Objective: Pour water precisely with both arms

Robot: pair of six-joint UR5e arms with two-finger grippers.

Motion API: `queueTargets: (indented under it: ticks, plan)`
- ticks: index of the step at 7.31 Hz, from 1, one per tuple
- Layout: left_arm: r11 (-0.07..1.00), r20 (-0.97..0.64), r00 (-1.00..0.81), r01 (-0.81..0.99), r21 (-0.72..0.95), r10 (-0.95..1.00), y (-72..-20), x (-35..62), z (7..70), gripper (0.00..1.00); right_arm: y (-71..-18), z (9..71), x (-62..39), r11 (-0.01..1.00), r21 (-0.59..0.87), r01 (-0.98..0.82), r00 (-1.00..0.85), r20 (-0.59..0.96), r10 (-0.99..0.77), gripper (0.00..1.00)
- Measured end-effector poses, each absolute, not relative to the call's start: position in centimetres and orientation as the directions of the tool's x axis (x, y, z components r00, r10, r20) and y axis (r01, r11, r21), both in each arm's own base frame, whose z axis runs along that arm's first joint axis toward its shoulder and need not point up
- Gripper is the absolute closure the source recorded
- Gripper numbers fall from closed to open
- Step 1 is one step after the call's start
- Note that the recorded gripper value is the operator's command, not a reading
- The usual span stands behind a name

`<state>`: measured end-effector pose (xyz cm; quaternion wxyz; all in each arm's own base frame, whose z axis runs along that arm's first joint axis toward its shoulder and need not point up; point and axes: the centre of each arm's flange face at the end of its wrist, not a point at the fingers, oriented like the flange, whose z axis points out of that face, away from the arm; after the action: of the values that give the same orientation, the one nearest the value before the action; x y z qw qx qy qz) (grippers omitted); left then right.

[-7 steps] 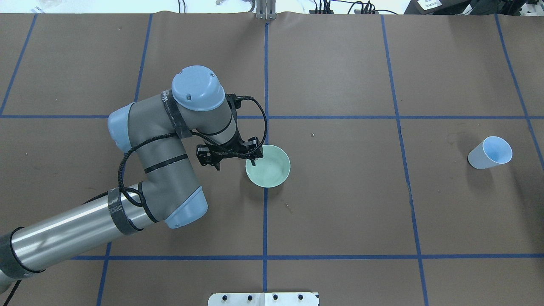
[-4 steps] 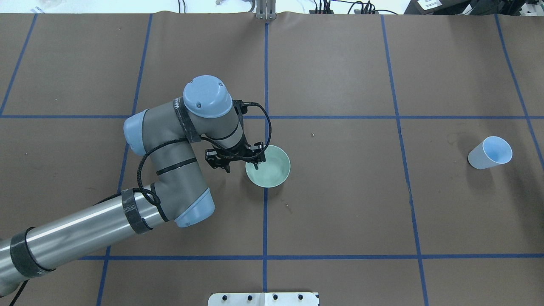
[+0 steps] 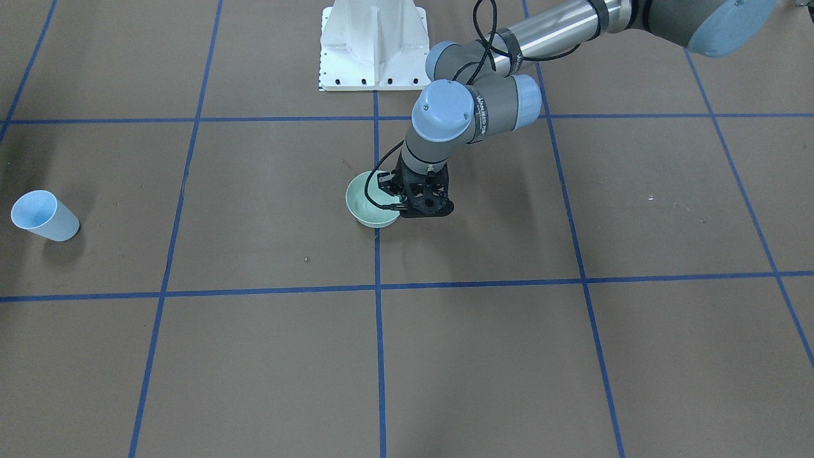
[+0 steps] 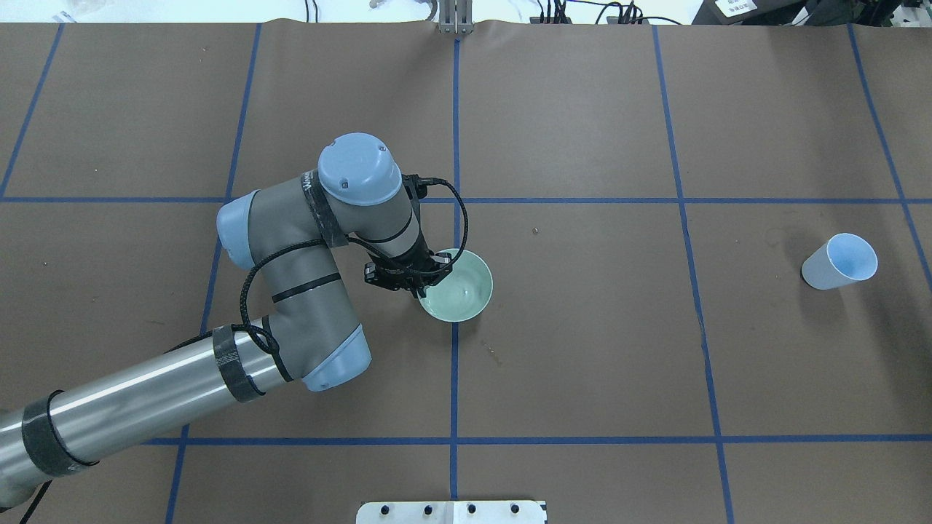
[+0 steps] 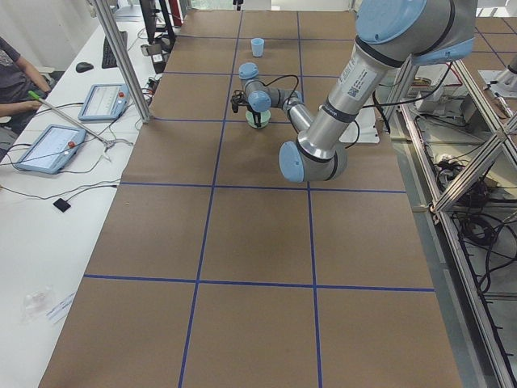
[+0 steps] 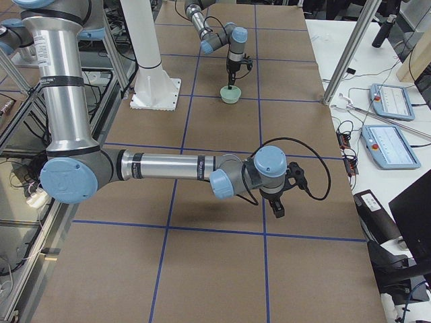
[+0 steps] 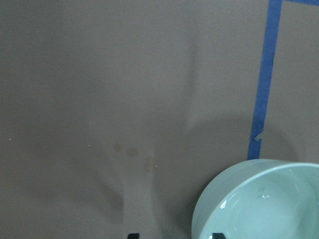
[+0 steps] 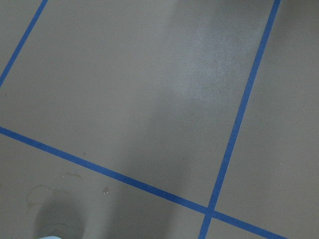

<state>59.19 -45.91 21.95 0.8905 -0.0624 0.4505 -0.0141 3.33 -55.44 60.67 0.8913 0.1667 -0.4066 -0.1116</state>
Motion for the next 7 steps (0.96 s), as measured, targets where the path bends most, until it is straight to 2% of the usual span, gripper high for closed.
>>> queueTargets:
  ticks: [2, 4, 5, 7]
  plan:
    - [0.993, -0.813, 0.576, -0.022, -0.118, -0.084, -46.4, 58.3, 20.4, 1.00, -55.5, 60.6, 3.3, 0.920, 0.387, 0.064, 0.643, 0.688, -0.335, 0.01]
    - [0.992, -0.844, 0.525, 0.012, -0.124, -0.111, -49.5, 52.6, 18.8, 1.00, -55.6, 60.6, 3.1, 0.920, 0.386, 0.067, 0.642, 0.689, -0.336, 0.01]
    - [0.988, -0.854, 0.501, 0.016, -0.152, -0.139, -51.3, 48.1, 20.0, 1.00, -55.7, 60.4, 2.9, 0.919, 0.388, 0.069, 0.641, 0.688, -0.339, 0.01]
    - [0.993, -0.860, 0.504, -0.030, -0.114, -0.084, -51.8, 38.7, 28.3, 1.00, -56.5, 59.7, 2.7, 0.920, 0.384, 0.072, 0.642, 0.688, -0.338, 0.01]
